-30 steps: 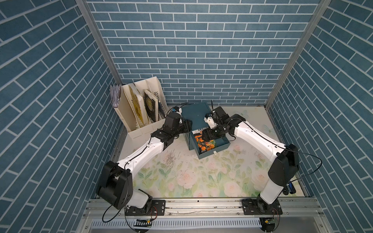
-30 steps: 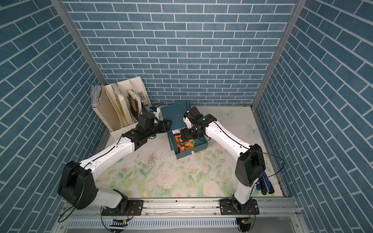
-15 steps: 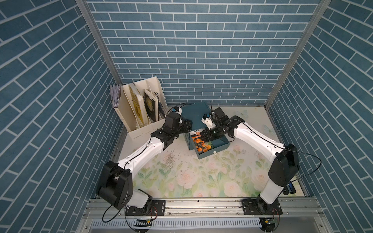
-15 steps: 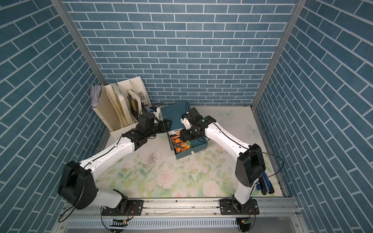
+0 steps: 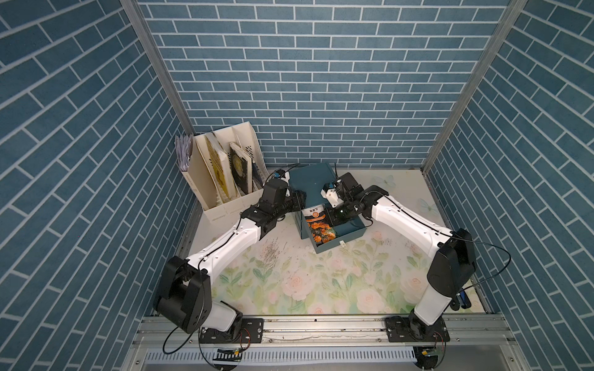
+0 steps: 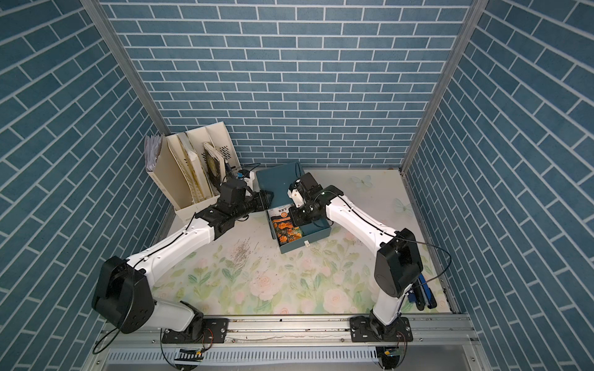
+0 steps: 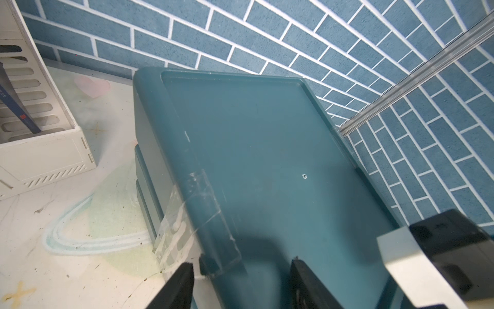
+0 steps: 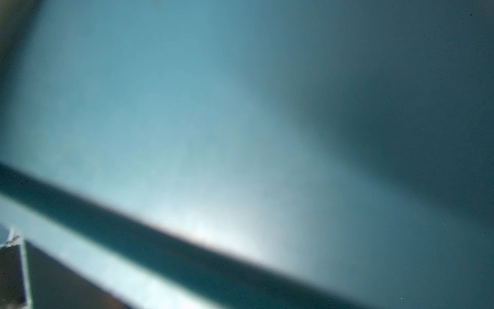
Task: Take the seed bags out of the drawer
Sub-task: Pick up the seed packet from the drawer.
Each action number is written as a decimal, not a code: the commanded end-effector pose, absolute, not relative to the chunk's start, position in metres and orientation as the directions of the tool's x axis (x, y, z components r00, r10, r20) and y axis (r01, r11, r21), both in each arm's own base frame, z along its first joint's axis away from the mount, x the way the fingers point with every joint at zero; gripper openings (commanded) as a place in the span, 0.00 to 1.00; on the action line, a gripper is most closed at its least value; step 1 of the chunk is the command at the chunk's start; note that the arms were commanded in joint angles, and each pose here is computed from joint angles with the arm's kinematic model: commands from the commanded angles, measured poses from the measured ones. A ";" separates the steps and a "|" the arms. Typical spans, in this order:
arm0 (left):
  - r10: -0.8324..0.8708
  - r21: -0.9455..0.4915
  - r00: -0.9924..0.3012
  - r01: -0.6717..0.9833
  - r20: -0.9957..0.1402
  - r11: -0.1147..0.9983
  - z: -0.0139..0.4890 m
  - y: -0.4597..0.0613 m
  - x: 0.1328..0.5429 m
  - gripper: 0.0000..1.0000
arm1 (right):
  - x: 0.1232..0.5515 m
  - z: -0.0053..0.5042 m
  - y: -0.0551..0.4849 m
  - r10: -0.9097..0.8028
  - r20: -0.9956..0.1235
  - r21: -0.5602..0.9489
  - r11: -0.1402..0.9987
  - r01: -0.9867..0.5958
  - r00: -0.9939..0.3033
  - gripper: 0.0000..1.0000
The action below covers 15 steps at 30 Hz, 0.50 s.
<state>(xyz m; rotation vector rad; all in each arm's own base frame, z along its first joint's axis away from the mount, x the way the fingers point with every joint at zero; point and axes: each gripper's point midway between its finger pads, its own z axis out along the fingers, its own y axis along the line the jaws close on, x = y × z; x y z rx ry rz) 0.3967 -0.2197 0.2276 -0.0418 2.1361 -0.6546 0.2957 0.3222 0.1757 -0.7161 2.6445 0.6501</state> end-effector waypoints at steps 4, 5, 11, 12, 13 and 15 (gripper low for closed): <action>-0.211 -0.428 -0.660 0.185 -0.721 0.885 0.213 -0.215 0.387 0.62 | 0.287 0.163 0.313 -0.396 -0.355 0.319 0.800 -0.507 -0.847 0.00; -0.211 -0.427 -0.659 0.184 -0.721 0.885 0.212 -0.215 0.387 0.61 | 0.287 0.166 0.313 -0.392 -0.359 0.320 0.801 -0.506 -0.847 0.00; -0.205 -0.421 -0.662 0.184 -0.721 0.888 0.211 -0.215 0.387 0.61 | 0.293 0.183 0.313 -0.367 -0.389 0.322 0.806 -0.497 -0.845 0.00; -0.203 -0.419 -0.662 0.184 -0.721 0.889 0.210 -0.215 0.387 0.62 | 0.293 0.187 0.314 -0.362 -0.396 0.324 0.805 -0.497 -0.844 0.00; -0.203 -0.418 -0.662 0.183 -0.721 0.890 0.210 -0.214 0.386 0.61 | 0.294 0.191 0.314 -0.357 -0.401 0.326 0.805 -0.496 -0.844 0.00; -0.202 -0.416 -0.661 0.184 -0.723 0.890 0.211 -0.214 0.387 0.62 | 0.294 0.197 0.313 -0.352 -0.408 0.329 0.804 -0.495 -0.843 0.00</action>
